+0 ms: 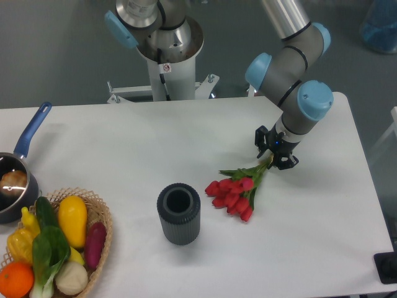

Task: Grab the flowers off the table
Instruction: 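Close the gripper around the tulip stems, then lift the gripped tulips up off the table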

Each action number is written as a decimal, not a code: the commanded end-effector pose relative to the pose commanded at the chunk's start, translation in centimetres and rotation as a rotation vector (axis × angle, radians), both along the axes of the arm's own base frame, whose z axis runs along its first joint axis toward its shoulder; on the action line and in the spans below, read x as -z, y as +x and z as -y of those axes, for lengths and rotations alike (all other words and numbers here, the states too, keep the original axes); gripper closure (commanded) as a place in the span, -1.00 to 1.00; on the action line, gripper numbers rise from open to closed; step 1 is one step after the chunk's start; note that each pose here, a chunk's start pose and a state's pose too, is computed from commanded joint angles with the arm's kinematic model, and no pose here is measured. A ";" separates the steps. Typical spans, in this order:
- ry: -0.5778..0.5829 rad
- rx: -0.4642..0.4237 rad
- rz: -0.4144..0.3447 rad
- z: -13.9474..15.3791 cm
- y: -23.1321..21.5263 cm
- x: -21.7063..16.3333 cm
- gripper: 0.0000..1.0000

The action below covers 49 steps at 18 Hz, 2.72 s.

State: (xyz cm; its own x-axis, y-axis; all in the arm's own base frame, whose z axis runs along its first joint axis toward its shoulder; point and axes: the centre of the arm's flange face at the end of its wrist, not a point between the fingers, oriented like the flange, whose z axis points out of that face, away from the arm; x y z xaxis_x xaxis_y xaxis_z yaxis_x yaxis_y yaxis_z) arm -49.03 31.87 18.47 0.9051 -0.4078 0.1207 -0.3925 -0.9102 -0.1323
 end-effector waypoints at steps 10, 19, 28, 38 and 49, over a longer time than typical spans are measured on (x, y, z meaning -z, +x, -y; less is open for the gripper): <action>0.005 -0.011 -0.012 0.1 -0.6 -0.6 0.38; 0.006 -0.012 -0.016 -0.1 -0.4 -0.8 0.64; 0.031 -0.013 -0.077 -0.6 -2.0 -4.2 0.64; 0.146 -0.030 -0.113 -1.2 -3.2 -9.2 0.64; 0.536 -0.108 -0.101 0.3 -4.5 -17.5 0.65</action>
